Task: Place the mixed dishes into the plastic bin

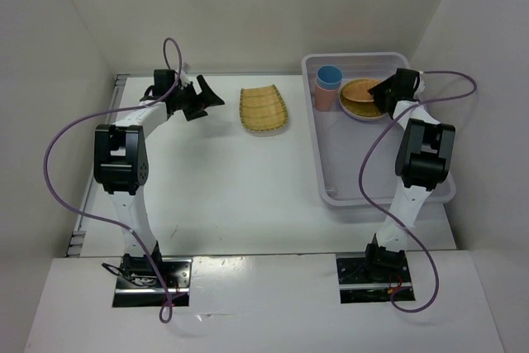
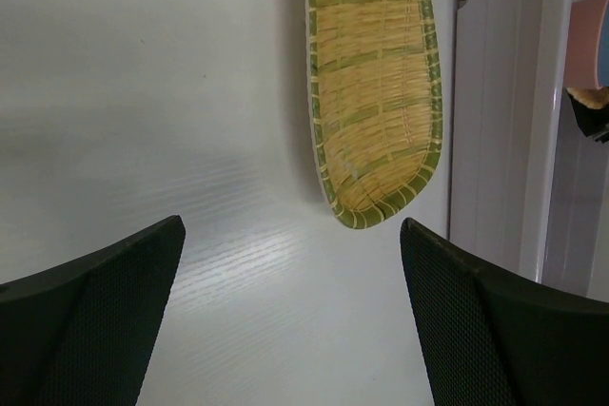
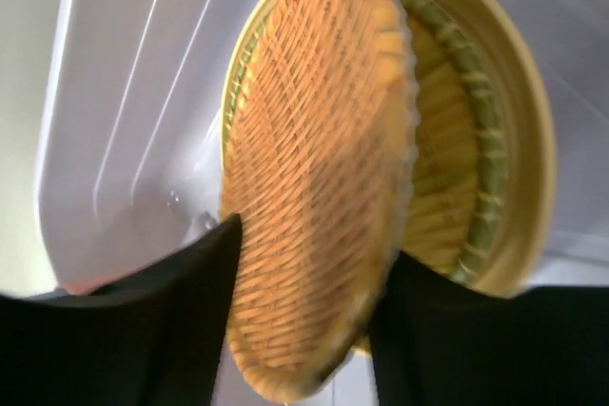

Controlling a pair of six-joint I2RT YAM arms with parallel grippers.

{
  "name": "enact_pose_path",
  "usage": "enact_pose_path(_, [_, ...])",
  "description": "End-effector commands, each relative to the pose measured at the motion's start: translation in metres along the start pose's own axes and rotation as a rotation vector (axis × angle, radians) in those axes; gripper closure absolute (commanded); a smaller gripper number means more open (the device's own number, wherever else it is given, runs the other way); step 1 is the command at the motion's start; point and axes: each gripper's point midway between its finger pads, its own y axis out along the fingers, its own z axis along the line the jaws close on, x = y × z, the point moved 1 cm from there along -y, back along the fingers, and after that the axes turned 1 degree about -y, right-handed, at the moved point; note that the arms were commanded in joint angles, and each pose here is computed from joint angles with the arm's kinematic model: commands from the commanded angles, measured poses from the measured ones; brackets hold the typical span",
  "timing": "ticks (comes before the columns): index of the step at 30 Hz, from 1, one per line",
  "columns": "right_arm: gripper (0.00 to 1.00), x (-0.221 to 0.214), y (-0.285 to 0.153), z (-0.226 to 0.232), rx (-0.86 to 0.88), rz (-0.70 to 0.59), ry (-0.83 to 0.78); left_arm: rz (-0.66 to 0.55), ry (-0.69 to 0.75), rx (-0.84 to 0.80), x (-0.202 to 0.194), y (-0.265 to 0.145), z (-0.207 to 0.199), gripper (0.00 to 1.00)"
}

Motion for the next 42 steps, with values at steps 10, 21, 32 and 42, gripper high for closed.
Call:
enact_pose_path(10, [0.21,0.019,-0.034,0.007,-0.155,-0.075,-0.154,0.016,0.071,-0.019,-0.001,0.019,-0.017,0.0])
enact_pose_path(21, [0.16,0.031,-0.174,0.033,-0.099,-0.22,-0.284,0.024,0.12,-0.004,-0.011,0.046,-0.019,0.0])
enact_pose_path(32, [0.16,0.013,-0.289,0.065,0.23,-0.269,-0.346,0.053,0.133,-0.036,-0.033,0.069,-0.031,0.0])
enact_pose_path(42, [0.16,-0.026,-0.313,0.084,0.436,-0.16,-0.455,-0.026,0.093,0.007,-0.038,0.091,-0.036,0.01])
